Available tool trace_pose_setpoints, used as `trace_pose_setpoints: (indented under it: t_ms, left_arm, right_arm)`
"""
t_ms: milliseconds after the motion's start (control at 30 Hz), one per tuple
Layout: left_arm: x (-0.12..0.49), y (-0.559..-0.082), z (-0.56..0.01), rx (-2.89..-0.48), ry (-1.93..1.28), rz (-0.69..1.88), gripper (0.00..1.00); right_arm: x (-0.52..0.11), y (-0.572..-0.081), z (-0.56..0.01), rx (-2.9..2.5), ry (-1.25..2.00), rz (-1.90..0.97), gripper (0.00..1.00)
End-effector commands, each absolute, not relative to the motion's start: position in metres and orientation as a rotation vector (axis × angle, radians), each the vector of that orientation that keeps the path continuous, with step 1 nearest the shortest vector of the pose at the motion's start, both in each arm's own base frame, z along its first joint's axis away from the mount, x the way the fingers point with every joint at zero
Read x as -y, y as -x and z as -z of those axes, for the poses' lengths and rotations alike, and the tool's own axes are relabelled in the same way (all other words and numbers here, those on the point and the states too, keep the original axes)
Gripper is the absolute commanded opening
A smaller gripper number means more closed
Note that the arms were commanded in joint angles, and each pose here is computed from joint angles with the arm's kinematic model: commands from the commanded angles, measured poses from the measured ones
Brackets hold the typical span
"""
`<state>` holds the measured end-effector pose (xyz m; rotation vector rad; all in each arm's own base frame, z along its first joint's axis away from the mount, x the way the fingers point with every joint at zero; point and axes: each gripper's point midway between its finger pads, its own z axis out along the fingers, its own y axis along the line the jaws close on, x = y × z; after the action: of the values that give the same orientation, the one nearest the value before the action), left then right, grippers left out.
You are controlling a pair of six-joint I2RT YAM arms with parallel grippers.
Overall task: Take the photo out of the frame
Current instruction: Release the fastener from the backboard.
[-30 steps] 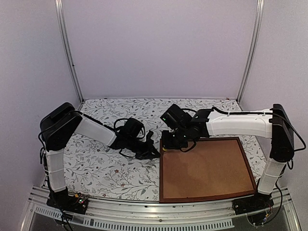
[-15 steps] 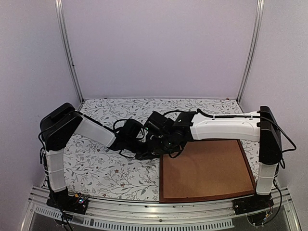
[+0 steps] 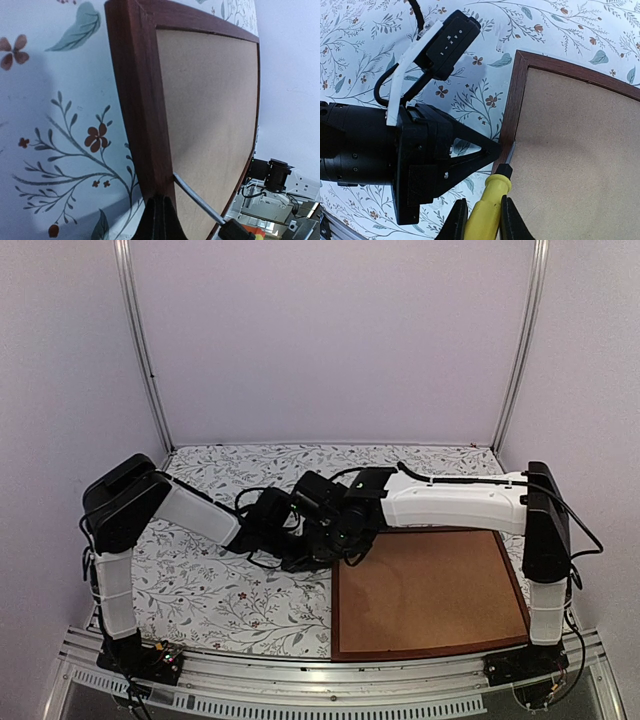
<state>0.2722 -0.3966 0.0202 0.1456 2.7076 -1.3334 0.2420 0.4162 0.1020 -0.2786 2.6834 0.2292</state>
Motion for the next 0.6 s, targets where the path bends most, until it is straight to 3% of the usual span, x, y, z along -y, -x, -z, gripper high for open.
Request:
trace_pose_setpoints:
  t_ms: [0, 567]
  left_arm:
    - [0.402, -0.238, -0.011, -2.769, -0.258, 1.369, 0.0]
    - [0.38, -0.265, -0.053, -2.607, -0.204, 1.414, 0.0]
  right_arm:
    - [-0.469, -0.179, -0.038, -2.911, 0.452, -0.462, 0.0]
    - [-0.426, -0.19, -0.103, -2.854, 0.16, -0.462, 0.0]
